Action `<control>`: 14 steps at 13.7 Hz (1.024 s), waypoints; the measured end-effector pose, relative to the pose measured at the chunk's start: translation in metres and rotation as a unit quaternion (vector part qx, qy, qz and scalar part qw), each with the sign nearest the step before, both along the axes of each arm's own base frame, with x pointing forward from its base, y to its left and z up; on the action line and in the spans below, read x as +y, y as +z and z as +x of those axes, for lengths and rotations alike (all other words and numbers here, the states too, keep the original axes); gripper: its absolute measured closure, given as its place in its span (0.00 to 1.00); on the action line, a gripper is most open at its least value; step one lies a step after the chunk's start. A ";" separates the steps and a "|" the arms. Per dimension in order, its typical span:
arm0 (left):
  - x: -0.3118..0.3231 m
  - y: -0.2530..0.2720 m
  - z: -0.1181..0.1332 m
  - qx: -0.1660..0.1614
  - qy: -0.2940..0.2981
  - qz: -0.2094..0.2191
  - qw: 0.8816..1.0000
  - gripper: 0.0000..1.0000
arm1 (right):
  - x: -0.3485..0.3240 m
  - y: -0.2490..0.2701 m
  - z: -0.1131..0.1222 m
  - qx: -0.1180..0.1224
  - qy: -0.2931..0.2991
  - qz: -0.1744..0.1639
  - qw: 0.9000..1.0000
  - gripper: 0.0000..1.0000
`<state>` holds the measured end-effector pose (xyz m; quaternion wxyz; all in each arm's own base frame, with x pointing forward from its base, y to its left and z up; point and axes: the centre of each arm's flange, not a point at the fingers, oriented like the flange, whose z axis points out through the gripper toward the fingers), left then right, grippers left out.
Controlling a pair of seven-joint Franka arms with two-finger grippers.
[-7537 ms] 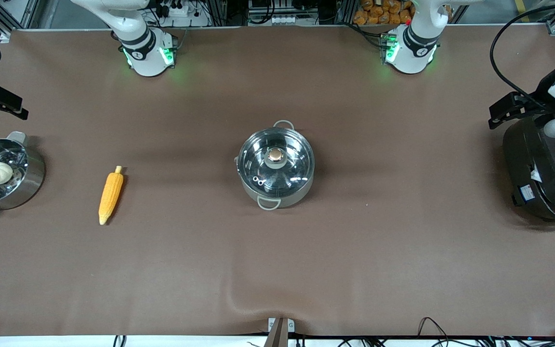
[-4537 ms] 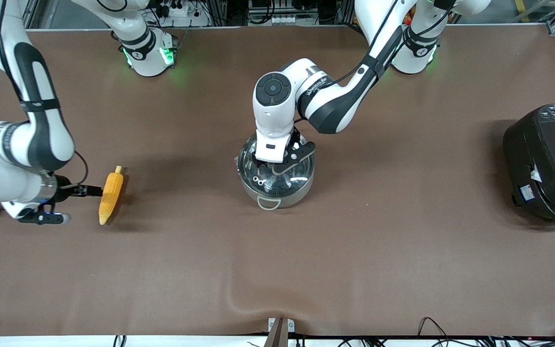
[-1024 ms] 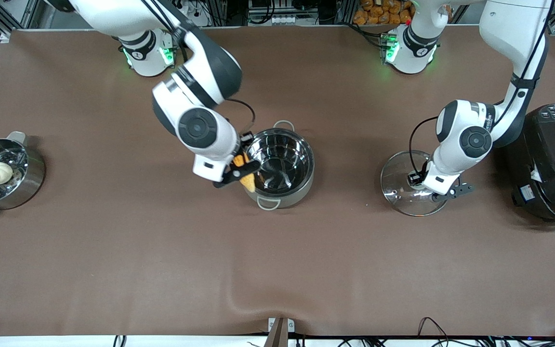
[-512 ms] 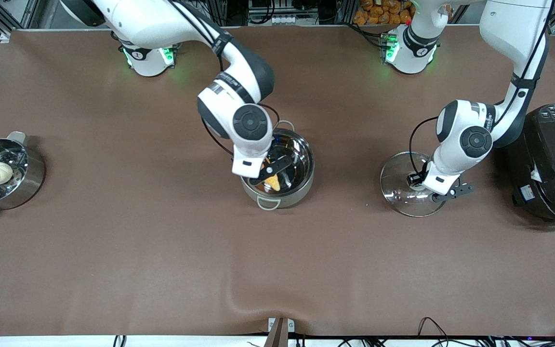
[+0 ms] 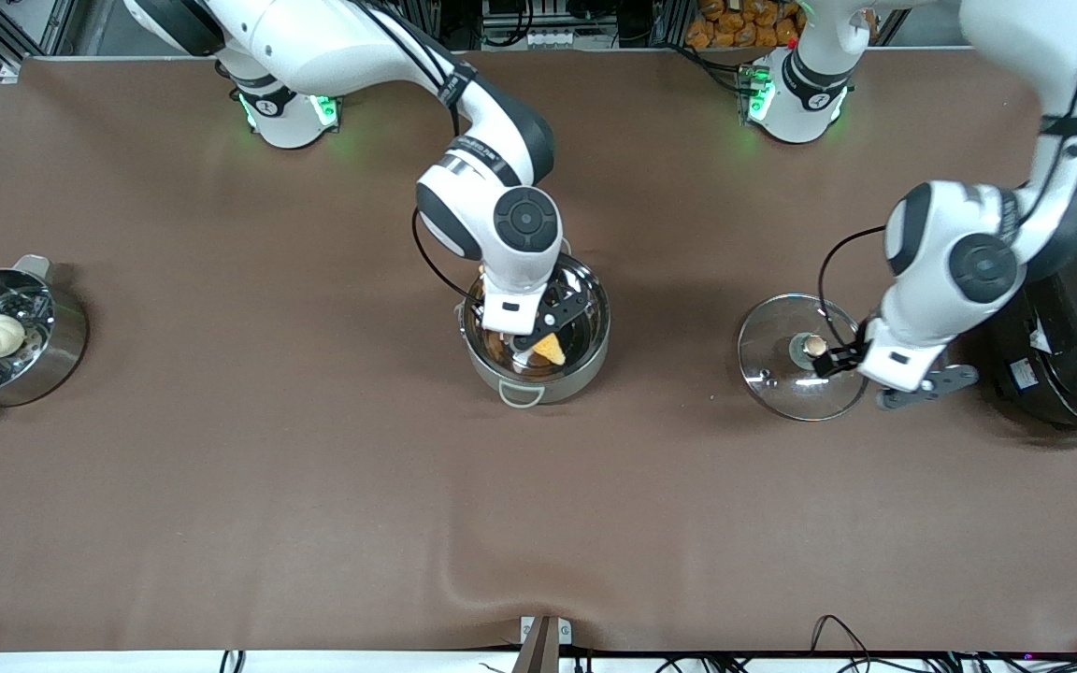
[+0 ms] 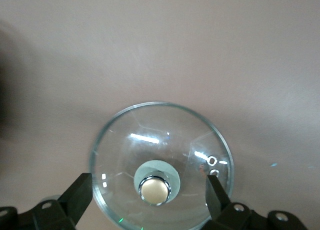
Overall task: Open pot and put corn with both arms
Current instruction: 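Lower the lid onto the table while the right gripper moves corn over pot, then lower the corn into the pot and open the right gripper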
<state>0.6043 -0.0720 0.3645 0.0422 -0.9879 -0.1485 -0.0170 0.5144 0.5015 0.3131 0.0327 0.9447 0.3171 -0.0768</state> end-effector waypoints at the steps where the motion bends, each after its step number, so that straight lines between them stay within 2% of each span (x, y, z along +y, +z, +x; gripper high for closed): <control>1: 0.002 0.027 0.005 -0.004 0.004 0.003 1.000 0.00 | 0.002 -0.004 -0.001 -0.001 0.003 -0.001 1.000 0.62; 4: 0.013 0.091 0.007 -0.010 -0.010 0.010 1.000 0.00 | 0.007 -0.013 -0.006 -0.005 0.013 -0.010 1.000 0.62; 7: 0.028 0.137 -0.008 -0.007 -0.037 0.017 0.999 0.00 | 0.012 -0.016 -0.011 -0.009 0.015 -0.017 1.000 0.62; 9: 0.028 0.167 -0.020 -0.007 -0.040 0.021 0.999 0.00 | 0.014 -0.017 -0.013 -0.012 0.010 -0.020 1.000 0.48; 12: 0.026 0.193 -0.028 -0.009 -0.038 0.010 0.999 0.00 | 0.014 -0.018 -0.013 -0.015 0.003 -0.022 1.000 0.12; 13: 0.025 0.197 -0.028 -0.011 -0.037 0.004 0.999 0.00 | 0.014 -0.018 -0.013 -0.015 0.000 -0.022 1.000 0.04; 14: 0.024 0.200 -0.028 -0.011 -0.036 -0.001 0.999 0.00 | 0.014 -0.017 -0.012 -0.016 -0.006 -0.023 1.000 0.00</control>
